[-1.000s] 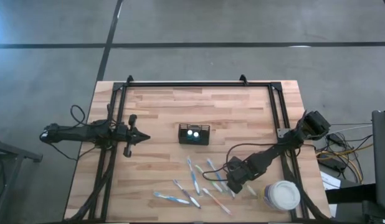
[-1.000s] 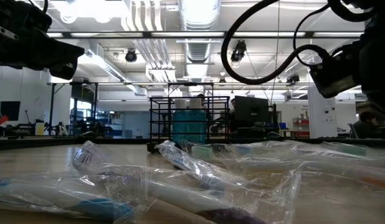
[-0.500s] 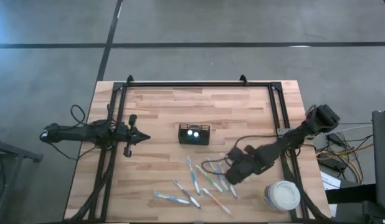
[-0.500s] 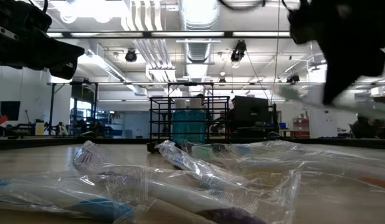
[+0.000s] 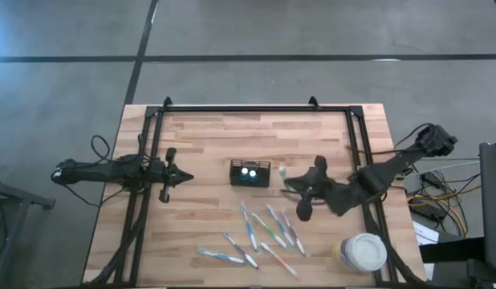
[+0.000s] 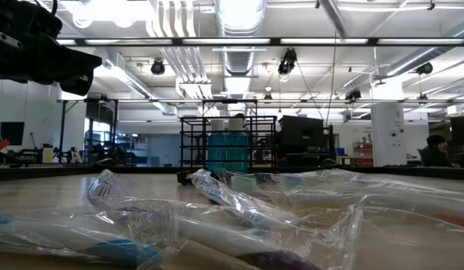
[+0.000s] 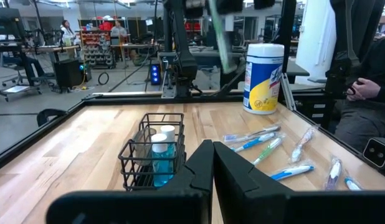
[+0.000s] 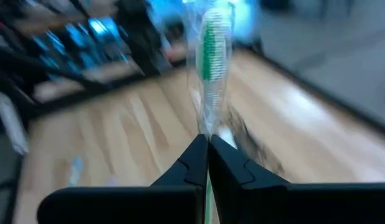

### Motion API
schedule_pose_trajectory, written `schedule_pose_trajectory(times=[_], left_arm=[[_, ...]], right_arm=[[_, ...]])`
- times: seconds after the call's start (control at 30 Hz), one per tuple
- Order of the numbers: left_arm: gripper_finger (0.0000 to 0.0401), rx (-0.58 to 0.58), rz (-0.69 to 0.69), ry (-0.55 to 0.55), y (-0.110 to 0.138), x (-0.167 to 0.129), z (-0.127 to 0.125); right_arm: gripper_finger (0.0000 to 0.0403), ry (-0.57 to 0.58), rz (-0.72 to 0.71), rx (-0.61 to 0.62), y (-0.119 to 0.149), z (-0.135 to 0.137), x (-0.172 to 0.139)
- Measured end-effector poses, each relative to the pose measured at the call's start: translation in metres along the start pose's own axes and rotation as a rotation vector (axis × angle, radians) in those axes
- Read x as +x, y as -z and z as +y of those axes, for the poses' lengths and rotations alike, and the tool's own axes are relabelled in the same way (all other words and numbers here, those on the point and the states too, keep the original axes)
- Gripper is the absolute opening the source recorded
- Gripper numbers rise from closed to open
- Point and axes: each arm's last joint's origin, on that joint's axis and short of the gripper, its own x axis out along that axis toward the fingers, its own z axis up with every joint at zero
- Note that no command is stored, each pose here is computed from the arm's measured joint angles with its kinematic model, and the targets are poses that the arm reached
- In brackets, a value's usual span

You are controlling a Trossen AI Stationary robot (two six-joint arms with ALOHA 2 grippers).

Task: Pick & Place toothbrushing station
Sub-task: Put the right green toothbrush into the black wire organizer

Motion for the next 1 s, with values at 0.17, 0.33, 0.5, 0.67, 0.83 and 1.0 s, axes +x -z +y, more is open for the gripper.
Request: schedule_pose_trajectory(times=[0.17,0.33,0.5,0.67,0.83,1.0], left_arm=[[0.0012,0.000,-0.001,0.000,0.000,0.000,0.000],[0.0012,0.006,-0.002,0.000,0.000,0.000,0.000],[0.0012,0.001,-0.002,0.000,0.000,0.000,0.000],[0.0012,0.001,-0.003,0.000,0.000,0.000,0.000],[0.0012,-0.007,-0.005,-0.006,0.000,0.000,0.000],[0.0012,-0.026,-0.007,-0.028,0.000,0.000,0.001]], right_arm=[[0.0008,-0.093,-0.172,-0.070,-0.006,-0.003,-0.003],[0.0008,-0.092,-0.211,-0.123,0.006,-0.015,0.009],[0.0008,-0.103,-0.240,-0.187,0.010,-0.029,0.003],[0.0008,-0.096,-0.310,-0.192,0.012,-0.061,-0.021],[0.0008,-0.119,-0.369,-0.170,0.026,-0.094,-0.038],[0.0008,-0.168,-0.464,-0.157,0.047,-0.120,-0.046]])
